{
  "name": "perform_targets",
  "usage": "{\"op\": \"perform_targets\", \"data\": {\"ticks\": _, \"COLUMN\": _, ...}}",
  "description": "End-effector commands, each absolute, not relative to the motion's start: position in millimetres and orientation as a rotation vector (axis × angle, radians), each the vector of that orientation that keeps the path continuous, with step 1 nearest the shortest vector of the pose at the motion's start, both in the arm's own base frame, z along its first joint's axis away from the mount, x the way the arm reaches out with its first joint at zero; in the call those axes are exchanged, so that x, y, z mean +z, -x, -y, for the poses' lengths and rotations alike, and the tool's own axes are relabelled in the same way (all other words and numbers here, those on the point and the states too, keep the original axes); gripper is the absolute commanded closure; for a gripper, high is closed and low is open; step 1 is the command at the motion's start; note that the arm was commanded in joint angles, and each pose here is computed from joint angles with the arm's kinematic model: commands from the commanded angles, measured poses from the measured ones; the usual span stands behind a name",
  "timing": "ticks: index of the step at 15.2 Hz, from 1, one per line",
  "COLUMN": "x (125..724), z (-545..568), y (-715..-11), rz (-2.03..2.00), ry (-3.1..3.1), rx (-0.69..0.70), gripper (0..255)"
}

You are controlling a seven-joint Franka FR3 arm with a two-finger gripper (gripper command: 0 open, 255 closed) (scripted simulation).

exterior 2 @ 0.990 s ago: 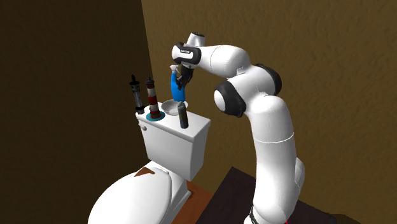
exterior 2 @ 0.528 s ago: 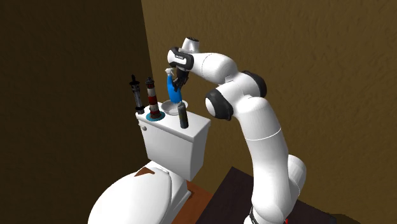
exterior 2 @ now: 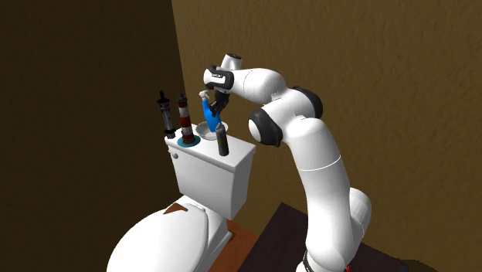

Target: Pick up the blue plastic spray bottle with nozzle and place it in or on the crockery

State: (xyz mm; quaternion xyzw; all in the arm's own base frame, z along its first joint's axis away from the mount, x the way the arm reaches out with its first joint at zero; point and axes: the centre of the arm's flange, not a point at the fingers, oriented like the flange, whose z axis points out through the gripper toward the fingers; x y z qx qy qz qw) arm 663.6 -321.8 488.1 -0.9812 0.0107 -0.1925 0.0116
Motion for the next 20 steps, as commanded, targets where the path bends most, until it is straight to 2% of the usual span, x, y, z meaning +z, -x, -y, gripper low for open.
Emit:
{"op": "perform_targets", "data": {"ticks": 1, "x": 487.6, "z": 321.6, "y": -663.2, "rz": -0.033, "ry": 3.060, "rx": -0.601, "gripper": 255}}
{"op": "perform_targets", "data": {"ticks": 6, "x": 487.6, "z": 321.7, "y": -663.2, "rz": -0.033, "ry": 3.060, "rx": -0.601, "gripper": 255}}
{"op": "perform_targets", "data": {"ticks": 7, "x": 487.6, "z": 321.7, "y": -663.2, "rz": -0.033, "ry": 3.060, "rx": -0.601, "gripper": 0}}
{"op": "perform_targets", "data": {"ticks": 12, "x": 487.6, "z": 321.6, "y": -663.2, "rz": -0.033, "ry": 3.060, "rx": -0.601, "gripper": 0}}
{"op": "perform_targets", "data": {"ticks": 16, "x": 533.9, "z": 322.6, "y": -644.3, "rz": -0.033, "ry": 3.060, "rx": -0.601, "gripper": 0}}
{"op": "perform_targets", "data": {"ticks": 20, "x": 533.9, "z": 322.6, "y": -644.3, "rz": -0.033, "ry": 3.060, "rx": -0.601, "gripper": 0}}
